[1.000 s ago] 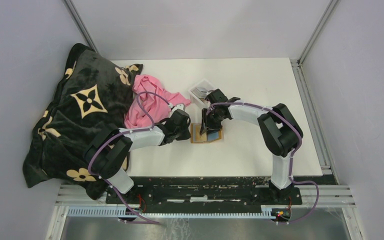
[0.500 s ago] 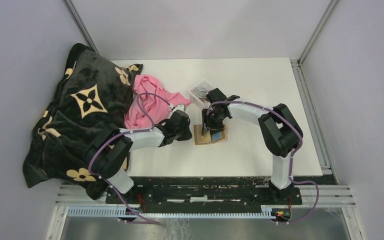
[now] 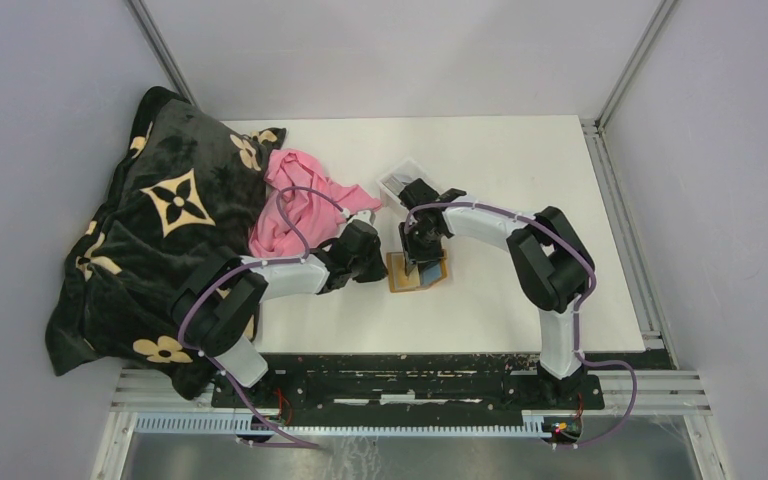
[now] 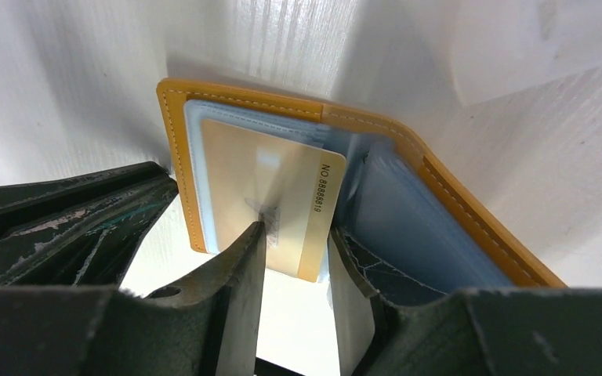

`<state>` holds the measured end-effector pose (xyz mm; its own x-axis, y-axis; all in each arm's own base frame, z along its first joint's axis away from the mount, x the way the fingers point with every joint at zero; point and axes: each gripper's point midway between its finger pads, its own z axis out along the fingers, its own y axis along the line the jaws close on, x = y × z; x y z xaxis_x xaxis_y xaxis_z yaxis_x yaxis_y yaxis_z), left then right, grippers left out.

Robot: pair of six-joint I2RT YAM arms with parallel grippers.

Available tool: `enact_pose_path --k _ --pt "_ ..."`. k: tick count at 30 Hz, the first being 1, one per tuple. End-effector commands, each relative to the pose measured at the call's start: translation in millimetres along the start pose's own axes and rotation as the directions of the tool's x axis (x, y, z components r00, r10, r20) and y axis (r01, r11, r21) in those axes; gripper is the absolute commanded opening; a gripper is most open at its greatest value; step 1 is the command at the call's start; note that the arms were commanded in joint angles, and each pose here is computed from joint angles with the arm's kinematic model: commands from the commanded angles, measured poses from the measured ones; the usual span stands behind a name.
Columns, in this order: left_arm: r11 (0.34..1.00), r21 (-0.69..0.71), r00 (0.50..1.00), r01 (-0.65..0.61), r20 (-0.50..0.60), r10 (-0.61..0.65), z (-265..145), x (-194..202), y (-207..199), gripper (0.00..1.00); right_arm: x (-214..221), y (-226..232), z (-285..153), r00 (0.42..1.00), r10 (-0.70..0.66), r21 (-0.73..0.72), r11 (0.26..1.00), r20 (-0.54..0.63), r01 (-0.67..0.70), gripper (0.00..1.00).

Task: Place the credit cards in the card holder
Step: Insert the credit card into the card holder.

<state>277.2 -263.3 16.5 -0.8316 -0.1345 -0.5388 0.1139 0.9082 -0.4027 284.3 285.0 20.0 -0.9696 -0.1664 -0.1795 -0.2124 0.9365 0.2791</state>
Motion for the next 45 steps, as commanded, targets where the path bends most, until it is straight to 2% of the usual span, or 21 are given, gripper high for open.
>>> enact_pose_path --k 1,12,21,29,45 --pt "0.998 -0.052 0.989 -0.032 -0.143 0.024 3 44 23 0.18 -10 6 -5 0.999 -0.036 0.018 0.999 0.027 0.035 0.39" --pt "0.999 -0.042 0.990 -0.027 -0.142 0.021 3 43 20 0.18 -15 18 -9 0.997 -0.074 -0.004 0.997 0.030 0.074 0.38" --pt "0.996 -0.086 0.992 -0.033 -0.120 0.023 1 38 27 0.20 -17 9 -17 0.993 -0.109 0.046 0.993 0.044 0.107 0.56" --pt "0.992 -0.116 0.996 -0.040 -0.086 0.030 -4 27 30 0.24 -31 14 -35 0.984 -0.139 0.049 0.990 0.108 0.134 0.56" --pt "0.985 -0.171 1.000 -0.016 -0.007 0.015 -23 7 35 0.32 -39 10 -48 0.975 -0.163 0.073 0.985 0.149 0.153 0.56"
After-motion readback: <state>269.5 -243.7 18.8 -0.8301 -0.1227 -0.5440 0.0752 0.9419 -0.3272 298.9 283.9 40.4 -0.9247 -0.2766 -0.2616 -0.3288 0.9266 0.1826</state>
